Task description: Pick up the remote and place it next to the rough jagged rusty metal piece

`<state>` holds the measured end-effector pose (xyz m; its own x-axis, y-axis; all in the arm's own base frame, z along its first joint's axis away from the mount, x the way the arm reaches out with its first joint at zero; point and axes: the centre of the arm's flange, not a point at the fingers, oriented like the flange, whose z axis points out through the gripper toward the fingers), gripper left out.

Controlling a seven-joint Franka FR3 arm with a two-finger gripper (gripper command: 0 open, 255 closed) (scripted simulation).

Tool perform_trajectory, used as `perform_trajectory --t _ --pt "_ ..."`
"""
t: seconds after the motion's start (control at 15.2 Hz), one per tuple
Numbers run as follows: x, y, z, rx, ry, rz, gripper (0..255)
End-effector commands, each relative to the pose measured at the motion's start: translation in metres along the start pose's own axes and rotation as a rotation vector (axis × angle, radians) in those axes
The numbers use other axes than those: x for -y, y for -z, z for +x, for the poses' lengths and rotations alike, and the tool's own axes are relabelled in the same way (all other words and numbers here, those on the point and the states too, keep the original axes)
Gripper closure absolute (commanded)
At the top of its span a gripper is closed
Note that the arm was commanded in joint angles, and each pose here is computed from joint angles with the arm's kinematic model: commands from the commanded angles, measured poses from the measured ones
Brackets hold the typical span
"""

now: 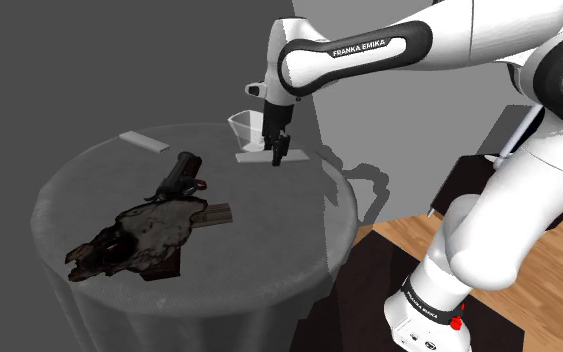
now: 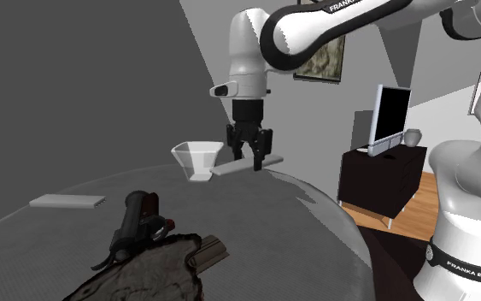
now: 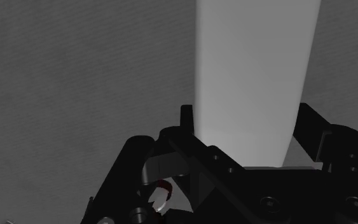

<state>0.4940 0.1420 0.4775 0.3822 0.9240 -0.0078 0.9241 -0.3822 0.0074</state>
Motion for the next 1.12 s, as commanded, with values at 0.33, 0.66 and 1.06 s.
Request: perform_trajectory --t 0.33,0.66,1.06 --pt "0.079 0.001 0.047 0.000 -0.001 0.000 255" --pt "0.134 0.001 0.083 0.000 -0.001 0.000 255" --pt "0.200 -0.003 0.125 0.000 -0.001 0.000 255"
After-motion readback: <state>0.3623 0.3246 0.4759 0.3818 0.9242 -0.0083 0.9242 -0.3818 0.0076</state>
